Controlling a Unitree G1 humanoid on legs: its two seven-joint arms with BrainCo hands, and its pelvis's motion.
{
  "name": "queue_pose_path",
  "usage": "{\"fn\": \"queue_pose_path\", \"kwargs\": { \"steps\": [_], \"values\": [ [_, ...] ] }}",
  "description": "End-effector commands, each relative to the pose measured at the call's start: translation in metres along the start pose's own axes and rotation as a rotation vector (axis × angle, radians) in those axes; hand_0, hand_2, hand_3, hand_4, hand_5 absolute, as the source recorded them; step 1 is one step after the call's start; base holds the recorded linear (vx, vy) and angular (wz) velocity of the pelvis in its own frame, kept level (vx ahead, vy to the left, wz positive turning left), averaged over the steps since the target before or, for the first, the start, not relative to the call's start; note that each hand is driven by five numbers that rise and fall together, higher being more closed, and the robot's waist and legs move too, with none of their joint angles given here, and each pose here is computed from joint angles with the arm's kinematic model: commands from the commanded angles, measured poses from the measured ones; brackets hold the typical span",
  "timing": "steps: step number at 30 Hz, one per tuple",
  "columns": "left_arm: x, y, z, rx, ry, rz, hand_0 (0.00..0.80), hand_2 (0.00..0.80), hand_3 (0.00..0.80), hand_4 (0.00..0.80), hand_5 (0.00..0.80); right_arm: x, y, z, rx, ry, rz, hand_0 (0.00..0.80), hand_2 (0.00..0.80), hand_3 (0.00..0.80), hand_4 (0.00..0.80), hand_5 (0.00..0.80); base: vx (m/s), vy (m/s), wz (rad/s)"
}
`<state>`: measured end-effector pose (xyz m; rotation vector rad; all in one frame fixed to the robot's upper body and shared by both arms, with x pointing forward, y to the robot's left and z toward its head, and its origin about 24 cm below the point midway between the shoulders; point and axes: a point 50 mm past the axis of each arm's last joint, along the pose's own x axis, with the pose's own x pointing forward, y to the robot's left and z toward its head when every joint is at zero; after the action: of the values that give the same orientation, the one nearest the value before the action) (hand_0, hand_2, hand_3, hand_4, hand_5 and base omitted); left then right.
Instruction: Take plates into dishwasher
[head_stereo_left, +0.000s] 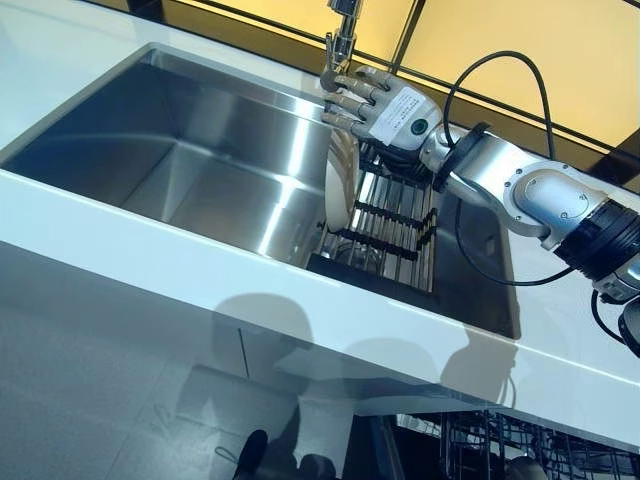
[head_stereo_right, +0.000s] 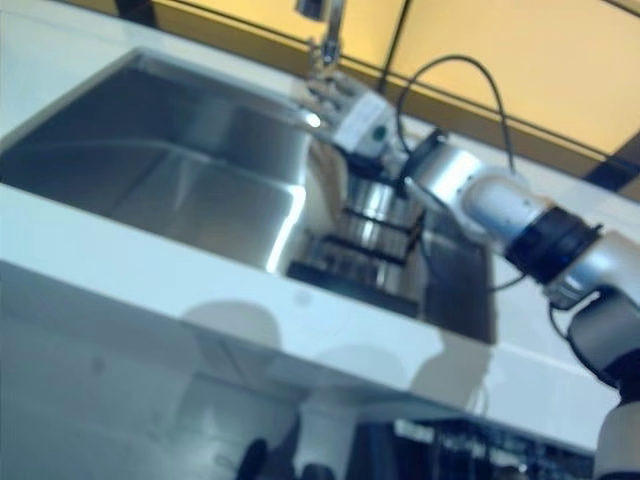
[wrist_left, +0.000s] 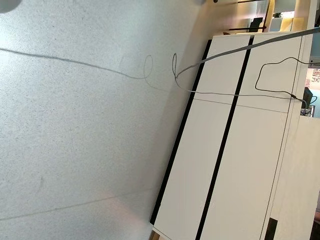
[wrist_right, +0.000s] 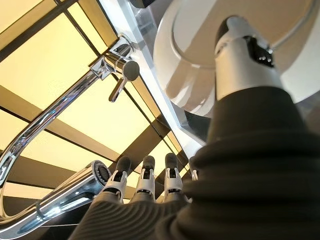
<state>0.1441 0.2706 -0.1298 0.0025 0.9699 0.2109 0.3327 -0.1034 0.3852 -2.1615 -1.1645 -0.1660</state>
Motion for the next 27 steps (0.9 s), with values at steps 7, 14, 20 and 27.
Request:
{"fn": "queue_pose_path", "kwargs": {
  "steps": [7,14,20,27],
  "values": [
    [-0.002,0.01,0.003,-0.009,-0.017,0.02,0.0,0.0,0.0,0.0,0.0,0.009,-0.032,-0.022,-0.061,0.079,-0.07,0.0,0.0,0.0,0.0,0.0,0.0,0.0,0.0],
    [-0.001,0.009,0.003,-0.022,-0.019,0.022,0.0,0.0,0.0,0.0,0.0,0.013,-0.036,-0.018,-0.058,0.066,-0.08,0.0,0.0,0.0,0.0,0.0,0.0,0.0,0.0],
    [-0.001,0.01,0.004,-0.031,-0.024,0.024,0.0,0.0,0.0,0.0,0.0,0.014,-0.036,-0.016,-0.051,0.059,-0.072,0.0,0.0,0.0,0.0,0.0,0.0,0.0,0.0],
    [-0.001,0.011,0.006,-0.039,-0.029,0.026,0.0,0.0,0.0,0.0,0.0,0.013,-0.031,-0.012,-0.054,0.048,-0.045,0.0,0.0,0.0,0.0,0.0,0.0,0.0,0.0]
  ]
}}
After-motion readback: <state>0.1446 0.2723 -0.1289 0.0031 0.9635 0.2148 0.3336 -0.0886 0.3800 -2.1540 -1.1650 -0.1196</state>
